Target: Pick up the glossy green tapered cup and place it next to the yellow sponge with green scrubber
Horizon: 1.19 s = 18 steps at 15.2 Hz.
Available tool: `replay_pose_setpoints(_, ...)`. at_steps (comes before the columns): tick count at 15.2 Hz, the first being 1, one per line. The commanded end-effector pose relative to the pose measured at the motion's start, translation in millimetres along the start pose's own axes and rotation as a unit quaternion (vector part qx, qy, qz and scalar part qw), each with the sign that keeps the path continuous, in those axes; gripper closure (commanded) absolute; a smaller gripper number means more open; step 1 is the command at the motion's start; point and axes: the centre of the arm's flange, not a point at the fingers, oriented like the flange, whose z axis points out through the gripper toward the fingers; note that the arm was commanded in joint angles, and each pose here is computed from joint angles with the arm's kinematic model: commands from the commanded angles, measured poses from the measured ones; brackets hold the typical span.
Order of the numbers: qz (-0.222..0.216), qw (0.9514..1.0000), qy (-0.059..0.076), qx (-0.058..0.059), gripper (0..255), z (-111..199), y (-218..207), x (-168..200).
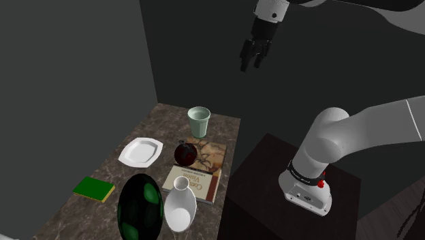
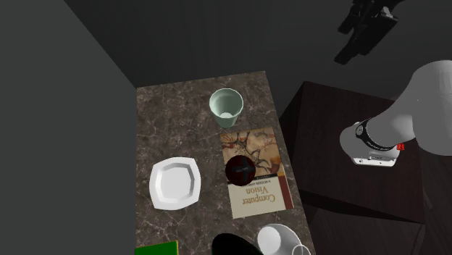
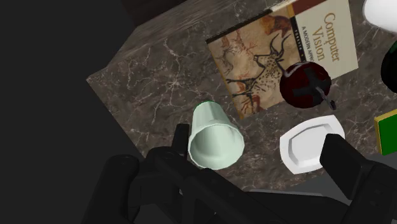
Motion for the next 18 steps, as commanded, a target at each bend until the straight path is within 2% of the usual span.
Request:
replay_pose_setpoints(1, 0.0, 1.0, 0.0, 0.0, 0, 0.0, 0.0, 0.0)
replay_pose_setpoints(18, 0.004, 0.9987, 0.005, 0.051, 0, 190.4, 53.3, 112.5)
